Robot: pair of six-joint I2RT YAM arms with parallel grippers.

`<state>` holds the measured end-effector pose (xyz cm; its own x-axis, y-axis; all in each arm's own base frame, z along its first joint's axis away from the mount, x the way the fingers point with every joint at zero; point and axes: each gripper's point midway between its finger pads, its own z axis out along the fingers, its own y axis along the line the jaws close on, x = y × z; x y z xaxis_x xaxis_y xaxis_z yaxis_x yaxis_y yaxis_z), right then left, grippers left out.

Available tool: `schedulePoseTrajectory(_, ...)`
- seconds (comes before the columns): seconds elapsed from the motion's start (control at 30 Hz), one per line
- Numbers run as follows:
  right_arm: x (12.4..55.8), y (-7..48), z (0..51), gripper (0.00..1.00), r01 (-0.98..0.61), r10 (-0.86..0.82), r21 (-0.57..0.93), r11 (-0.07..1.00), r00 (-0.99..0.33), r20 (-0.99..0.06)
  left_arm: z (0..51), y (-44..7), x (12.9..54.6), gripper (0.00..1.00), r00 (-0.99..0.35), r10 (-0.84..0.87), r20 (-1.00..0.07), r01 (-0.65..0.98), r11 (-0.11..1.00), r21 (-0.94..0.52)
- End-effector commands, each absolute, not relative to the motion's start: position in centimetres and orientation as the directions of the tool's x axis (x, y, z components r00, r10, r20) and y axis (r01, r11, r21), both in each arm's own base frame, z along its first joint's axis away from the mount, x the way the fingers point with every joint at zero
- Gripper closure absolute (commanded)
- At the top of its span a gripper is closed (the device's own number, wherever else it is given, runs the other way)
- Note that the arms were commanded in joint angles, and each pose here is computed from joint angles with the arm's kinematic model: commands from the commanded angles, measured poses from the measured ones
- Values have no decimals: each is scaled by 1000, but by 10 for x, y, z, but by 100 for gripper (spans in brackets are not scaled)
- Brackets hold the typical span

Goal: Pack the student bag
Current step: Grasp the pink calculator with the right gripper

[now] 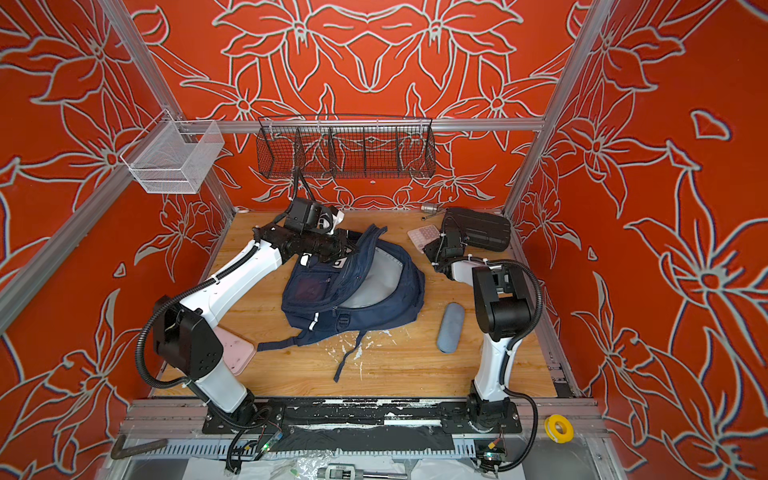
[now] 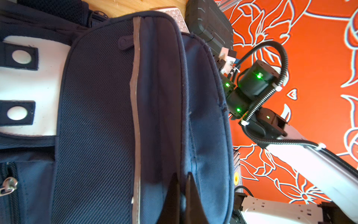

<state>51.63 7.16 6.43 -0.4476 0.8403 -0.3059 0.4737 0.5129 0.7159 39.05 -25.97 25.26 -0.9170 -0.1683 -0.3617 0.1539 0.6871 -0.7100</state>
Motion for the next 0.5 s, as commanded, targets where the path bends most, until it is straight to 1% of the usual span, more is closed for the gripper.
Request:
schedulePoseTrajectory(0.0, 532, 69, 63, 55, 481, 855, 727, 491, -426, -295, 261, -259, 398, 100, -898, -164, -409, 188, 697, -691)
schedulePoseTrajectory(0.03, 533, 68, 60, 55, 488, 854, 720, 493, -428, -295, 261, -259, 398, 100, -898, -163, -410, 189, 698, -691)
schedulePoseTrajectory(0.2, 539, 65, 56, 66, 466, 857, 736, 491, -413, -310, 261, -258, 399, 100, -899, -155, -410, 187, 709, -680)
schedulePoseTrajectory(0.33, 543, 65, 59, 77, 434, 844, 743, 510, -420, -335, 256, -257, 398, 100, -907, -150, -393, 174, 715, -677)
schedulePoseTrajectory(0.47, 546, 69, 64, 89, 396, 834, 761, 513, -438, -335, 254, -256, 397, 100, -909, -142, -391, 175, 722, -669)
